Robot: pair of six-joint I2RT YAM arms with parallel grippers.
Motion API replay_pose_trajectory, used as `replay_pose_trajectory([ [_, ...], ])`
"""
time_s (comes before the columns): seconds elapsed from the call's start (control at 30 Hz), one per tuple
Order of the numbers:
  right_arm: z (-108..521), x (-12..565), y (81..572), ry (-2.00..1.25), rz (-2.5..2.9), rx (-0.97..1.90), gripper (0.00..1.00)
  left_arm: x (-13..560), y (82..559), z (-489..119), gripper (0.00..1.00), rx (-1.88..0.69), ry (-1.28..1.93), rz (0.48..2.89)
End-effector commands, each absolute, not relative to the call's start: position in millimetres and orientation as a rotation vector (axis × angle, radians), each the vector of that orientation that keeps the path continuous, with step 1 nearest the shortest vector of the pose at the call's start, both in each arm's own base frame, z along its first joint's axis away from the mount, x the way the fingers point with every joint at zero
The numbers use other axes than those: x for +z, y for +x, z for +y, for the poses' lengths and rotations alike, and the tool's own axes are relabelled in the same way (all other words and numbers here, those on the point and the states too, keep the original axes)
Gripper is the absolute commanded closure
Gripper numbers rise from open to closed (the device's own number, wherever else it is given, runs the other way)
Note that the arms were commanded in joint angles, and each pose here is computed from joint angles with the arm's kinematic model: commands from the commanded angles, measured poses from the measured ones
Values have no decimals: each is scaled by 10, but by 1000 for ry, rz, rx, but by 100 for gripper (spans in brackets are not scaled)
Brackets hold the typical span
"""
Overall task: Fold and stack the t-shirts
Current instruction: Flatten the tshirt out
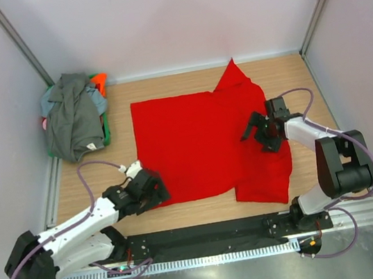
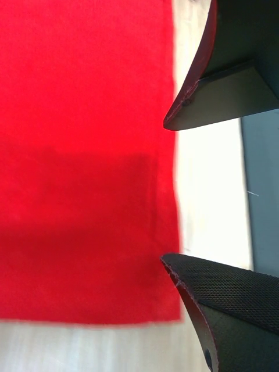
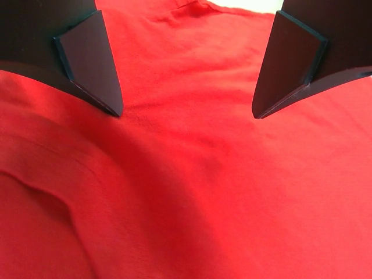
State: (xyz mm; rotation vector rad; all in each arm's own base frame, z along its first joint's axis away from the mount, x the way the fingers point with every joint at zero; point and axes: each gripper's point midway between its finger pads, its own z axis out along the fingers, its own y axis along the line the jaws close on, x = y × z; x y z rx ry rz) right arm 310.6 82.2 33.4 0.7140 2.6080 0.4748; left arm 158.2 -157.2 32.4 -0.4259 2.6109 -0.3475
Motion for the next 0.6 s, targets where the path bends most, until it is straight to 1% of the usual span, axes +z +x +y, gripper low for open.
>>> replay_pose_trajectory([
  [0.0,540,227,2789,762,2659,265,0,496,1471,-1398,13,-271,-500,2585],
  [0.07,520,359,2741,770,2641,258,0,722,1509,-1398,12,-289,-479,2551],
  [0.1,556,565,2740,769,2592,304,0,939,1516,-1352,11,-289,-446,2528],
  [0.13,573,664,2728,765,2567,329,0,938,1470,-1274,11,-260,-445,2534],
  [0.17,596,837,2790,755,2522,362,0,1228,1523,-1289,10,-294,-398,2492],
  [0.23,647,1211,2865,715,2433,433,0,1515,1460,-1121,9,-271,-335,2460],
  [0.27,659,1476,2996,686,2367,461,0,1813,1507,-1097,7,-304,-322,2397],
  [0.3,670,1627,3073,662,2331,474,0,1897,1439,-970,6,-259,-263,2401],
  [0.37,657,1911,3314,625,2257,476,0,2230,1428,-855,5,-293,-246,2319],
  [0.4,649,2003,3448,612,2219,475,0,2289,1393,-789,4,-281,-222,2311],
  [0.5,624,1980,3902,622,2223,441,2,2444,1426,-685,4,-297,-145,2201],
  [0.53,634,1992,4082,615,2203,453,5,2447,1418,-662,2,-307,-148,2183],
  [0.57,686,1889,4339,617,2226,471,9,2484,1394,-667,1,-354,-139,2152],
])
